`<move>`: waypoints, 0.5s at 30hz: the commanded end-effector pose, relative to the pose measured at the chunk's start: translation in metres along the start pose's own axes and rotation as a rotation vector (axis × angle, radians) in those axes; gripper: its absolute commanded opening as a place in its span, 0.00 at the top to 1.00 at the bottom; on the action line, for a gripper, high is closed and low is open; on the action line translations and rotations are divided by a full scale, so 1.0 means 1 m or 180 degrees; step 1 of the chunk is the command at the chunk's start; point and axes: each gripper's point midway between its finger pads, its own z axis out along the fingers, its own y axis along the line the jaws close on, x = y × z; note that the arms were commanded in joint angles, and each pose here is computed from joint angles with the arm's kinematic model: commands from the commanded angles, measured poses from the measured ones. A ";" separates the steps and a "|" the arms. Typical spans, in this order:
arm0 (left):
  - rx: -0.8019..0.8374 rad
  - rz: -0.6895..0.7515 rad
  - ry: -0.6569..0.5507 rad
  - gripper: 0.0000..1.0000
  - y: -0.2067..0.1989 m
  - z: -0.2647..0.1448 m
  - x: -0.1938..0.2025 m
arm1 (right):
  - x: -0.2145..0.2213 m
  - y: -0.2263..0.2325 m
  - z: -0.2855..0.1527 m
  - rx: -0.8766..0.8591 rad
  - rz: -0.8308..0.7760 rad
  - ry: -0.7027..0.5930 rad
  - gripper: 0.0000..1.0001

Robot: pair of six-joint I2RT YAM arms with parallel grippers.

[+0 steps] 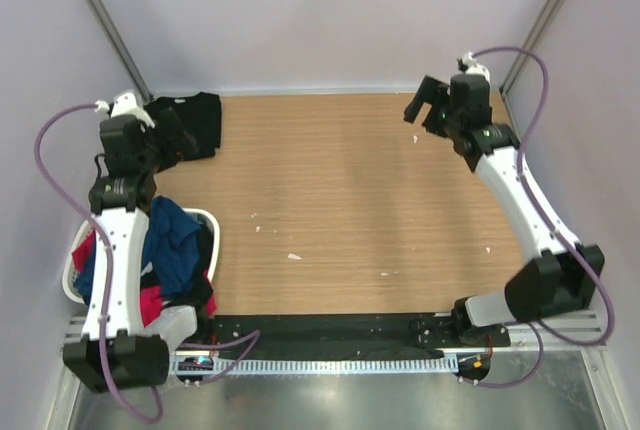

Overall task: Fold and stack the t-shirts
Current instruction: Reset both grippers

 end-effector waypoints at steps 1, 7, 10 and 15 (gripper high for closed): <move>0.0063 0.0105 -0.0076 0.00 -0.001 -0.021 0.020 | -0.003 0.002 -0.034 -0.0261 0.0126 -0.0409 0.00; 0.0191 0.0087 -0.0037 0.00 0.002 -0.045 0.078 | 0.054 -0.021 -0.065 -0.0478 0.0231 -0.0484 0.00; 0.0303 0.0000 -0.0040 0.00 0.004 -0.056 0.101 | 0.078 -0.026 -0.073 -0.0561 0.0263 -0.0372 0.00; 0.0369 -0.0031 -0.0171 0.00 0.007 -0.075 0.110 | 0.099 -0.041 -0.089 -0.0578 0.0287 -0.0468 0.00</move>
